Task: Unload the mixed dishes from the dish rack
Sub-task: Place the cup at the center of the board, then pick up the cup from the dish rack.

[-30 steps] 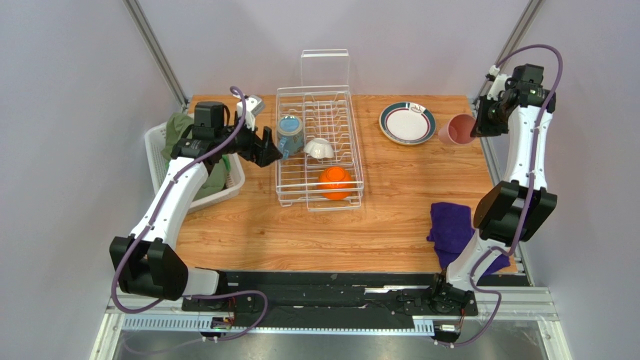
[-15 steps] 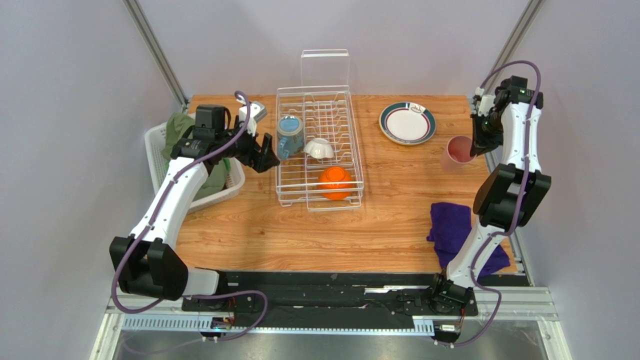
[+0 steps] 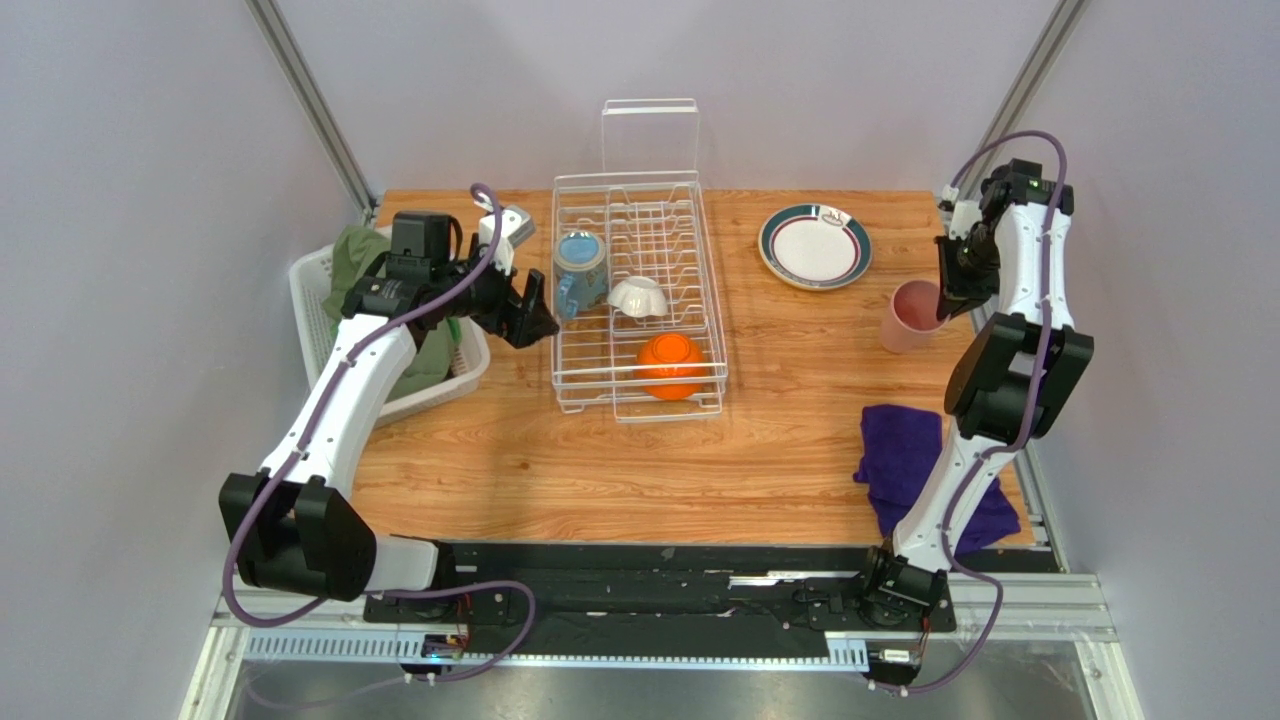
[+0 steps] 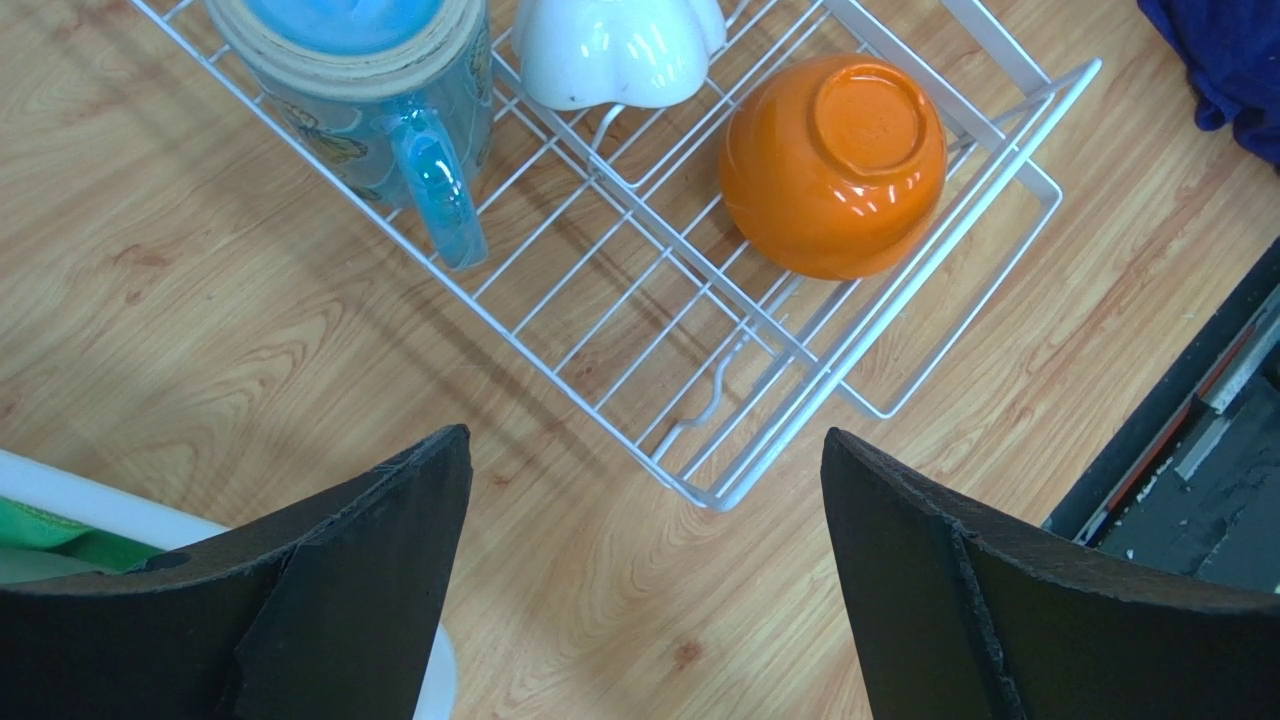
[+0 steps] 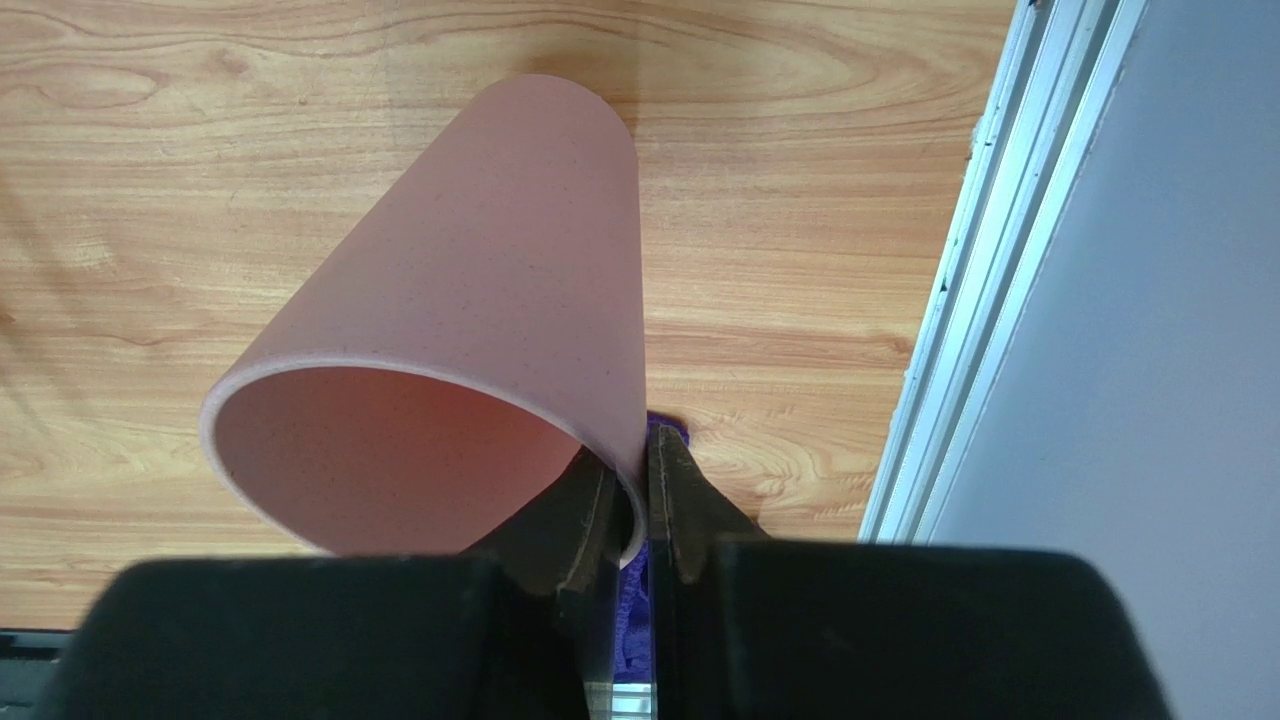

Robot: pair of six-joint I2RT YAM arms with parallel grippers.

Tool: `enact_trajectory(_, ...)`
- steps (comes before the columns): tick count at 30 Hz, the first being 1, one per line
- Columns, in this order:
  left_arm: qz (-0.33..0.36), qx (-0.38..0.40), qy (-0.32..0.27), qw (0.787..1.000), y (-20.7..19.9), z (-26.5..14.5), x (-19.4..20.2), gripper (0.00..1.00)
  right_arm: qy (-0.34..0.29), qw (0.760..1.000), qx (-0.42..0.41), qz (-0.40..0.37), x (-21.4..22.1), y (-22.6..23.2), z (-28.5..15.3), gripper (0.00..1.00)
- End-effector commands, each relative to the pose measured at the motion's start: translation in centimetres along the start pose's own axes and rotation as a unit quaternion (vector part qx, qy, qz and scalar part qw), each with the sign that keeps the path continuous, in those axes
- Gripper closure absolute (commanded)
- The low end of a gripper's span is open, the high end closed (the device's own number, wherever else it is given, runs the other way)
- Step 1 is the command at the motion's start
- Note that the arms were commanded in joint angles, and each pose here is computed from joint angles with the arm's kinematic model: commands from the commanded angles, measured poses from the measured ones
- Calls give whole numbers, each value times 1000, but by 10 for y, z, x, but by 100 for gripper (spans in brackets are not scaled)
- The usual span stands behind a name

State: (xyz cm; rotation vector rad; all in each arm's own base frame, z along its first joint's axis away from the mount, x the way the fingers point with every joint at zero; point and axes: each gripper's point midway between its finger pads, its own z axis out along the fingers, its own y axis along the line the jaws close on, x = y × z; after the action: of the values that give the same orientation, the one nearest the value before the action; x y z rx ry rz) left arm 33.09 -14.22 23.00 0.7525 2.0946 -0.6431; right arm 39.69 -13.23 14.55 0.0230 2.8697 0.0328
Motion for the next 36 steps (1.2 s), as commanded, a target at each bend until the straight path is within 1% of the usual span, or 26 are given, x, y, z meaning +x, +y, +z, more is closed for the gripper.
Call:
enact_trajectory(1,29,1,-26,999,-5,-13,-17,6,-6,1000,12,-8,-8,-7,-4,86)
enact_trajectory(5,29,4,-26,999,-6,-13,-17,6,3,1000,11,-7,-6,-8,3,80)
enact_trajectory(10,29,8,-25,999,-7,-12,-16,6,3,1000,11,-7,-8,-9,7,76)
enact_trajectory(19,26,12,-23,999,-8,-11,-14,6,-13,1000,10,-6,-14,-7,-2,68)
enact_trajectory(25,34,7,-27,999,-6,-11,-18,6,-45,999,5,-9,-25,-1,-27,58)
enact_trajectory(29,45,-12,-32,998,1,-12,-22,6,-74,997,-3,-14,-32,9,-49,46)
enact_trajectory(31,50,-29,-33,998,8,-10,-26,6,-94,995,-8,-19,-36,17,-61,44)
enact_trajectory(34,56,-66,-26,996,22,-4,-29,6,-123,992,-9,-25,-42,26,-78,35)
enact_trajectory(36,66,-89,-17,994,28,4,-31,6,-139,990,-9,-28,-47,31,-88,33)
